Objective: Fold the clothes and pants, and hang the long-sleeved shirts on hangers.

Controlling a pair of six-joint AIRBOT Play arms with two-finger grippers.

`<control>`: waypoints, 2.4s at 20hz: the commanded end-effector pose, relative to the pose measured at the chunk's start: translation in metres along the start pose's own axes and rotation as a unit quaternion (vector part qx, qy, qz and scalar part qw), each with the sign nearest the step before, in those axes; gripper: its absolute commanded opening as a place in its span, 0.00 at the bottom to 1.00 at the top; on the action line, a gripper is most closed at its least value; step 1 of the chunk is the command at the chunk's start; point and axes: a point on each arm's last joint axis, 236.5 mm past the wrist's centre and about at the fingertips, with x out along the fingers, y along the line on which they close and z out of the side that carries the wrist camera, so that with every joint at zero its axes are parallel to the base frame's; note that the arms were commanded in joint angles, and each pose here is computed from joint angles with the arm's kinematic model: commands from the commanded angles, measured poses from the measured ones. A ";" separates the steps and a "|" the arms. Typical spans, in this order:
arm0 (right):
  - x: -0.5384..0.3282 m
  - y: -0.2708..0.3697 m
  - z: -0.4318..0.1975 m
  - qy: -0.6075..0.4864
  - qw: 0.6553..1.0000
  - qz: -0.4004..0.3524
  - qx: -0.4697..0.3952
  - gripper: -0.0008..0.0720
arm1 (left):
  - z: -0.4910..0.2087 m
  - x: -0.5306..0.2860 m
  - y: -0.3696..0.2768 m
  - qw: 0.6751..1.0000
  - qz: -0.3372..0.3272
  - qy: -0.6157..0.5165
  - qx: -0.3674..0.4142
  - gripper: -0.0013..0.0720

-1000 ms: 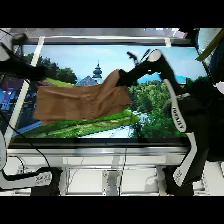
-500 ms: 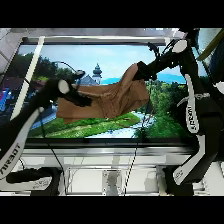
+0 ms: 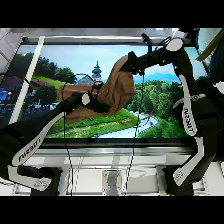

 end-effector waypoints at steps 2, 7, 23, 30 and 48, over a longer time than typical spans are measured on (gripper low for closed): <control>0.024 0.051 0.003 -0.038 0.998 0.030 -0.041 0.05 | -0.003 -0.017 0.033 0.999 0.019 0.025 -0.015 0.03; 0.068 0.074 -0.016 -0.039 0.997 0.001 -0.062 0.05 | -0.008 -0.127 0.123 0.993 0.099 0.024 -0.057 0.03; 0.134 0.070 -0.083 0.052 0.958 -0.059 -0.275 0.58 | -0.017 -0.319 0.185 0.959 0.202 -0.150 -0.129 0.03; 0.064 -0.118 -0.020 0.028 0.987 -0.152 0.040 0.86 | -0.016 -0.319 0.185 0.959 0.203 -0.151 -0.129 0.03; 0.249 -0.066 -0.110 0.139 0.978 0.050 0.145 0.94 | -0.016 -0.318 0.184 0.960 0.201 -0.150 -0.129 0.03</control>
